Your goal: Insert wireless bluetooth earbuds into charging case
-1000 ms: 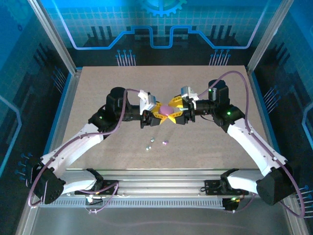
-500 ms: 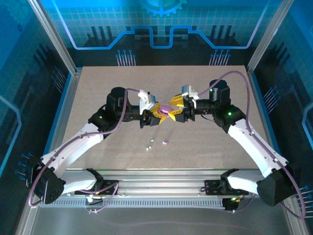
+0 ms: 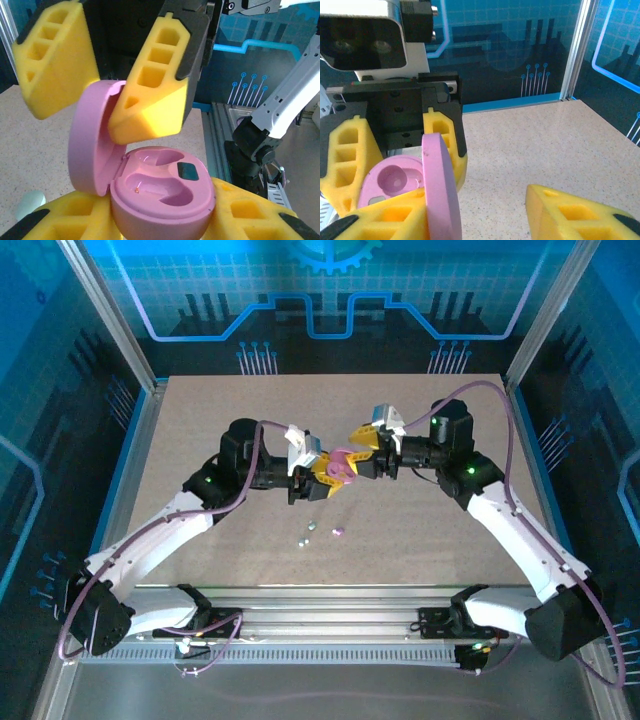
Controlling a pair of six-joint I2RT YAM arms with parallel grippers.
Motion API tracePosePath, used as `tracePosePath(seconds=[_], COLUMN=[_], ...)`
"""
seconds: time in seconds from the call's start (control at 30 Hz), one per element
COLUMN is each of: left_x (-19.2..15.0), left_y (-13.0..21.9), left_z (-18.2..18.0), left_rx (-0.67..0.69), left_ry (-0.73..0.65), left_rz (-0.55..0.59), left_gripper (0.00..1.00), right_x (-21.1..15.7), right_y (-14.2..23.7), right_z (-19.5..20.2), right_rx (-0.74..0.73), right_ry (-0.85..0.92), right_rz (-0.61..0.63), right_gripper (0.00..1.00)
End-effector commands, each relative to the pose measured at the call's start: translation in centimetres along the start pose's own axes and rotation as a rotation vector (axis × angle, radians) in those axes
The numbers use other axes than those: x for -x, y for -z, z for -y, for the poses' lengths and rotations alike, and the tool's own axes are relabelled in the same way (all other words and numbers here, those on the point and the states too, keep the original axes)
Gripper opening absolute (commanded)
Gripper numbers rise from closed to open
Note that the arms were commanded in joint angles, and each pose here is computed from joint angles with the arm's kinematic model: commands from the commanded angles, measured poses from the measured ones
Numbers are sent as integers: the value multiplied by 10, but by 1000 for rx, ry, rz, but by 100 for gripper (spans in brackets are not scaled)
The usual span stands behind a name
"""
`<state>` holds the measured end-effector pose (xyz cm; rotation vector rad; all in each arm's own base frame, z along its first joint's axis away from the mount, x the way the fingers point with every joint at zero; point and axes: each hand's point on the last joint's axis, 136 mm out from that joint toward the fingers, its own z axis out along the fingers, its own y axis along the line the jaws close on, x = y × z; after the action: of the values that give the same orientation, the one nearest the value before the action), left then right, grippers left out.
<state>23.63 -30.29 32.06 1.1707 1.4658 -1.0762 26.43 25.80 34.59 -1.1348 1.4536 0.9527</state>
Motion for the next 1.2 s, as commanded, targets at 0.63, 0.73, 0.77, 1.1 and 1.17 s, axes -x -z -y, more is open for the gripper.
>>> tracePosePath(seconds=[0.63,0.73,0.77,1.1,1.17], left_x=[8,13,16,39,39], left_y=[45,54,57,78,80], left_z=[-59,-58,-56,-40,-36], left_rx=[368,400,408,447,441], left_ry=[41,25,17,-35,-37], left_rz=[237,253,262,293,291], left_gripper=[32,32,33,34,34], right_x=[-66,-111,-126,-220,-230], right_y=[35,14,7,-73,-78], right_z=[93,95,98,92,81], right_rx=[-512,-470,-473,-348,-339], right_ry=[-665,-791,-825,-921,-922], right_rz=[-266,-406,-452,-797,-841], right_gripper=[44,41,40,37,37])
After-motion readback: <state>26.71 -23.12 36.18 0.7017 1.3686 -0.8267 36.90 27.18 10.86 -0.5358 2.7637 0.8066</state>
